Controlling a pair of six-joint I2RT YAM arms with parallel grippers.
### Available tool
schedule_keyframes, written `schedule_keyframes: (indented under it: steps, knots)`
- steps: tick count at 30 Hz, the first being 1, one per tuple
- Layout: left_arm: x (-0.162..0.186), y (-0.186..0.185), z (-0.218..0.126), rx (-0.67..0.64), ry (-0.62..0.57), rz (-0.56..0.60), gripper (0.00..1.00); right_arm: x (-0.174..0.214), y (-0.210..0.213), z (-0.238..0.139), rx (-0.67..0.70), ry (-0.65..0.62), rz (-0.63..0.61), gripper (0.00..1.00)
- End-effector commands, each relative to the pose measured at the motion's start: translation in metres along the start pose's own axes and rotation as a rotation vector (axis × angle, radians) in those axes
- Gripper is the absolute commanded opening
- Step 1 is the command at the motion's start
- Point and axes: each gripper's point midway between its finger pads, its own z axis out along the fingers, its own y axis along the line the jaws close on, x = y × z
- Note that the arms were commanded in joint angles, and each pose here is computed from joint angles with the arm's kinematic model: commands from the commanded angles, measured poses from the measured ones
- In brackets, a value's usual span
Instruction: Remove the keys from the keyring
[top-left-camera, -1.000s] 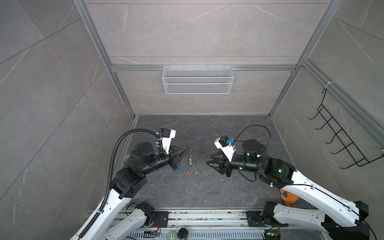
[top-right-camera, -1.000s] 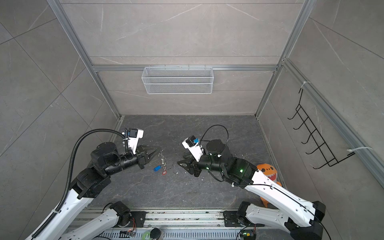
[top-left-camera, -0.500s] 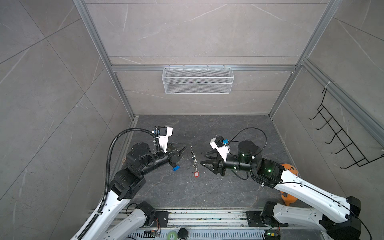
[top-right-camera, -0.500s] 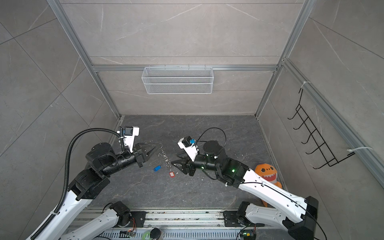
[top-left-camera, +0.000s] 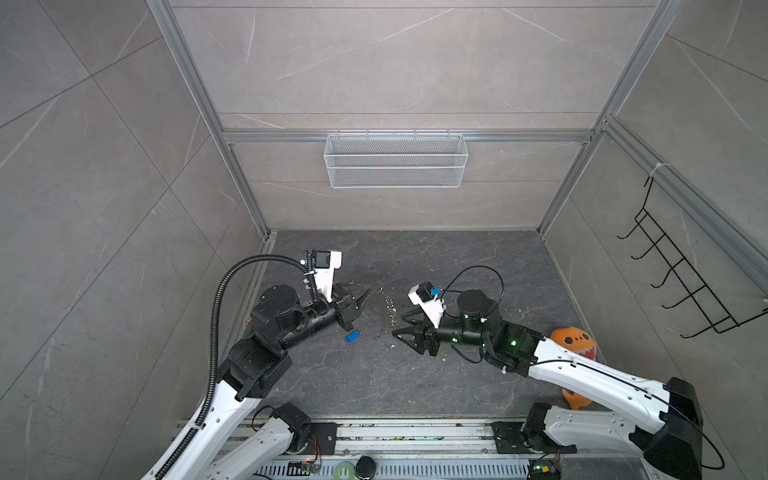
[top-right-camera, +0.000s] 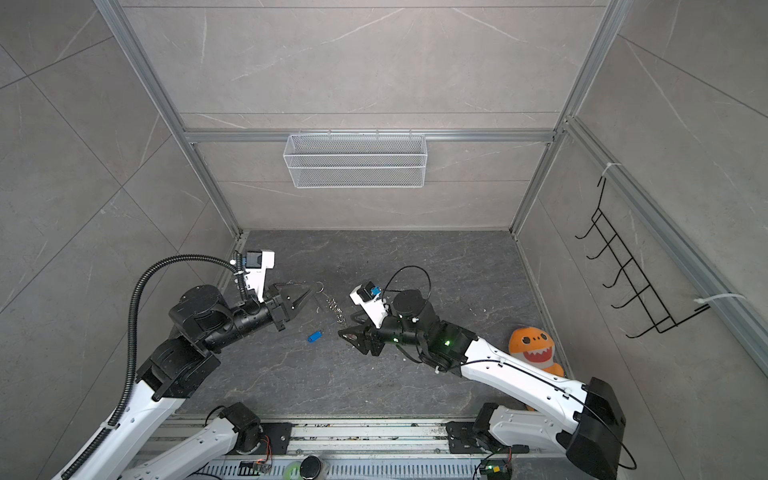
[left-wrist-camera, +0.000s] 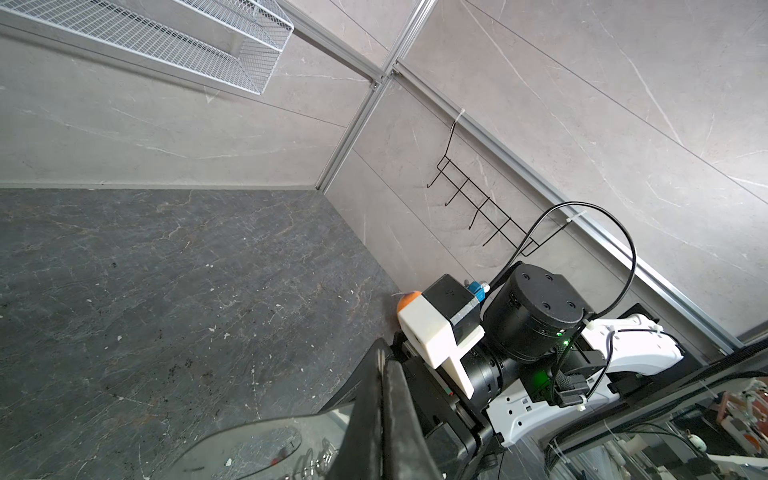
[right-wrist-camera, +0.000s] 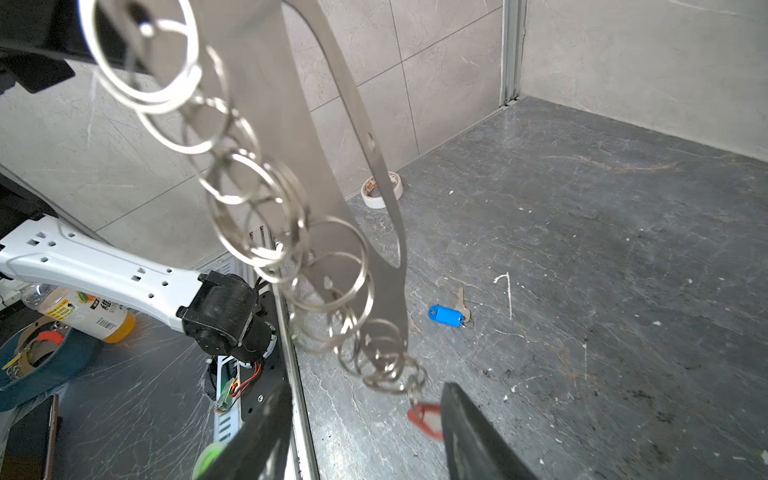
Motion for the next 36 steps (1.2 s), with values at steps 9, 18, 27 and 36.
schedule_keyframes:
  steps: [9, 18, 27, 36]
  knots:
    - [-0.02, -0.02, 0.001, 0.091, -0.067, -0.002, 0.0, -0.01, -0.004, 0.014, 0.002, -0.065, -0.022, 0.76]
    - [-0.017, -0.019, 0.004, 0.099, -0.059, -0.022, 0.0, -0.03, 0.007, 0.02, -0.058, -0.117, -0.06, 0.65]
    - [-0.011, -0.018, 0.007, 0.112, -0.04, -0.04, 0.0, -0.034, 0.009, 0.023, -0.071, -0.117, -0.052, 0.18]
    - [-0.006, 0.001, -0.008, -0.016, -0.055, 0.041, 0.47, -0.037, 0.013, 0.008, -0.071, -0.081, 0.038, 0.0]
